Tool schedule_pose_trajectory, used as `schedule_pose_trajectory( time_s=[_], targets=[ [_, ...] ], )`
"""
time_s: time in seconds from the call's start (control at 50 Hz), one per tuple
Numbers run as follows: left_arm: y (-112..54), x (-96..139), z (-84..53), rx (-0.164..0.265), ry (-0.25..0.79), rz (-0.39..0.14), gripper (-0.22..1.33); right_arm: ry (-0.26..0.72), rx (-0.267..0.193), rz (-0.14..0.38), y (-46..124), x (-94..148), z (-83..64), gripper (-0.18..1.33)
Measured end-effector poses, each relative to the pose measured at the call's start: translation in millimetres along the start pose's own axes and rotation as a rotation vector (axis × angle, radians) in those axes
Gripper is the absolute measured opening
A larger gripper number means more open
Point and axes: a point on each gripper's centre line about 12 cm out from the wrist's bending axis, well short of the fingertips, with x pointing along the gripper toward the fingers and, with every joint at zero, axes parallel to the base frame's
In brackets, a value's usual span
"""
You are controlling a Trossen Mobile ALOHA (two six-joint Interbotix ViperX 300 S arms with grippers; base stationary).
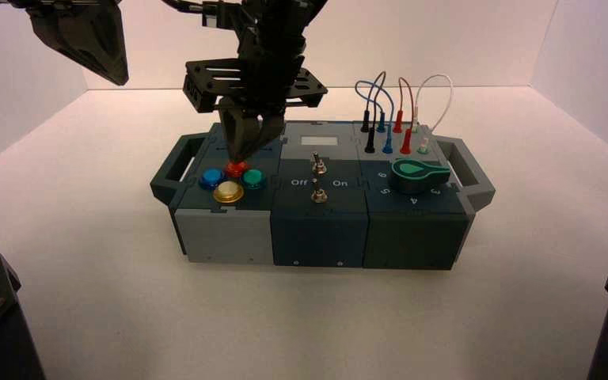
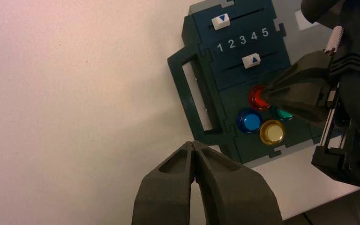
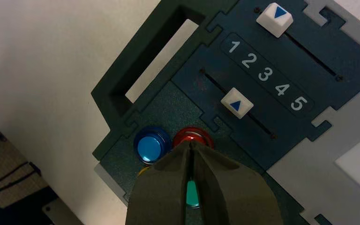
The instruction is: Push the red button with the right gripper.
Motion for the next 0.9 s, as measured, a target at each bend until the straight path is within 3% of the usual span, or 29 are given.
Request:
schedule_pose_trajectory(
  time_s=[0.36,0.64,0.9],
  targets=[
    [0.3,0,0.9,0.0,-0.008,0.001,-0.17,-0.066,-0.006,0.023,8.6,-29,15.9,-0.14],
    [0.0,0,1.5,0.003,-0.012,0.0,-0.17,-0.053,-0.002,0.022,8.4,-28,14.9,-0.14],
    [0.0,0,1.3,0.003,-0.014,0.0,-0.17,0.001,0.007,0.005,2.3,-6,6.7,-0.14]
  ],
)
